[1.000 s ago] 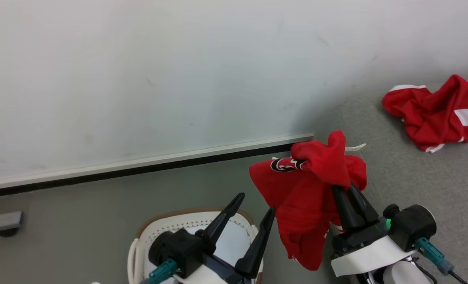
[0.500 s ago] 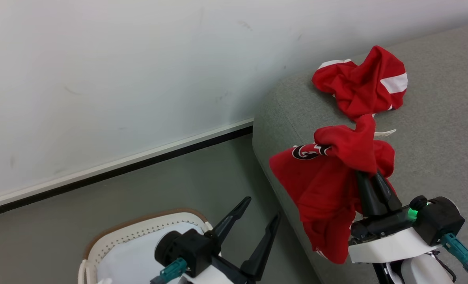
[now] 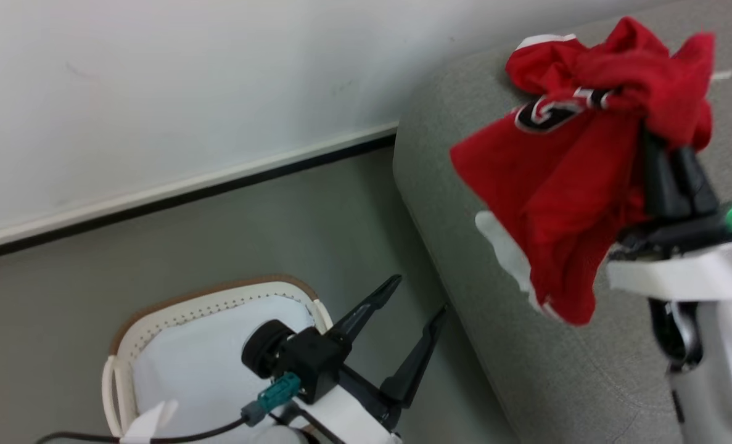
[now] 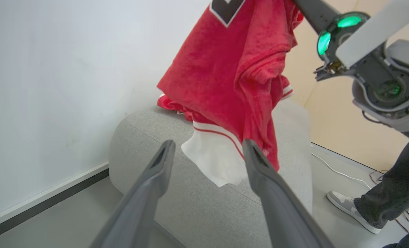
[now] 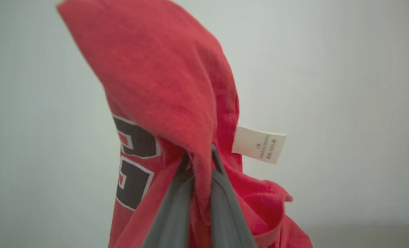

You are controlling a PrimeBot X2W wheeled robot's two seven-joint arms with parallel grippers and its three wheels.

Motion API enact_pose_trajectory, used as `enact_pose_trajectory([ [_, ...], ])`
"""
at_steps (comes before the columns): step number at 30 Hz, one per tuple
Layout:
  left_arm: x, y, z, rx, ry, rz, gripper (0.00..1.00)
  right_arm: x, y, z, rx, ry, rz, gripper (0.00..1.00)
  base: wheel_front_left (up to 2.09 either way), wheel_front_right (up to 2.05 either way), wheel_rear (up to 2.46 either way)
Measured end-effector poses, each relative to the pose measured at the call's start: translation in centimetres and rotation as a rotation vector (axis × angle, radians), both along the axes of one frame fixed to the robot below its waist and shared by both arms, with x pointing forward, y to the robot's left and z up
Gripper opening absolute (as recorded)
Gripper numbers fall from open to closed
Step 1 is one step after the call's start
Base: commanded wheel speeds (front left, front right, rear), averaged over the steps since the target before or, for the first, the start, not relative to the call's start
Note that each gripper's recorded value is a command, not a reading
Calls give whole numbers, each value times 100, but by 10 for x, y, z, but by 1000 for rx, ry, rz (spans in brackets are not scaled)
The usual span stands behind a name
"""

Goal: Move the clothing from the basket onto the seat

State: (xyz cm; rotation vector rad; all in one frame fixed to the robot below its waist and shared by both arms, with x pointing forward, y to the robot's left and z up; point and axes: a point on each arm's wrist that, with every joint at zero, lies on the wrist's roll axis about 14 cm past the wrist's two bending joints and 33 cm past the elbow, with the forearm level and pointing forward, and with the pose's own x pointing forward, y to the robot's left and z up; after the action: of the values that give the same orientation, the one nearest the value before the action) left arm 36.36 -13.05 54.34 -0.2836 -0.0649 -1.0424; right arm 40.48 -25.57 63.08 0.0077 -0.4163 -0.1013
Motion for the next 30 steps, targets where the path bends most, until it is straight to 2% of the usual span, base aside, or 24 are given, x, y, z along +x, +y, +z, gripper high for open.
enact_pose_trajectory([
  [3, 22, 4, -18, 26, 12, 4, 100, 39, -24, 27, -73, -46, -39, 0, 0, 0, 0],
  [8, 48, 12, -44, 53, 39, 19, 100, 90, -72, 63, -124, -75, -130, 0, 0, 0, 0],
  [10, 58, 18, -54, 66, 48, 39, 100, 110, -89, 75, -80, -85, -157, 0, 0, 0, 0],
  [13, 70, 29, -72, 86, 70, 70, 100, 136, -118, 86, -75, -71, -226, 0, 0, 0, 0],
  [17, 84, 39, -92, 105, 95, 98, 100, 160, -161, 86, -94, -3, -347, 0, 0, 0, 0],
  [20, 94, 48, -107, 124, 106, 120, 100, 168, -196, 78, -169, 73, -469, 0, 0, 0, 0],
  [22, 100, 52, -114, 124, 112, 135, 100, 171, -215, 61, -235, 144, -544, 0, 0, 0, 0],
  [24, 106, 57, -120, 125, 121, 149, 100, 176, -229, 27, -269, 251, -596, 0, 0, 0, 0],
  [27, 110, 65, -132, 141, 136, 169, 100, 176, -240, -51, -249, 435, -637, 0, 0, 0, 0],
  [30, 113, 72, -141, 154, 153, 191, 100, 169, -228, -131, -183, 587, -631, 0, 0, 0, 0],
])
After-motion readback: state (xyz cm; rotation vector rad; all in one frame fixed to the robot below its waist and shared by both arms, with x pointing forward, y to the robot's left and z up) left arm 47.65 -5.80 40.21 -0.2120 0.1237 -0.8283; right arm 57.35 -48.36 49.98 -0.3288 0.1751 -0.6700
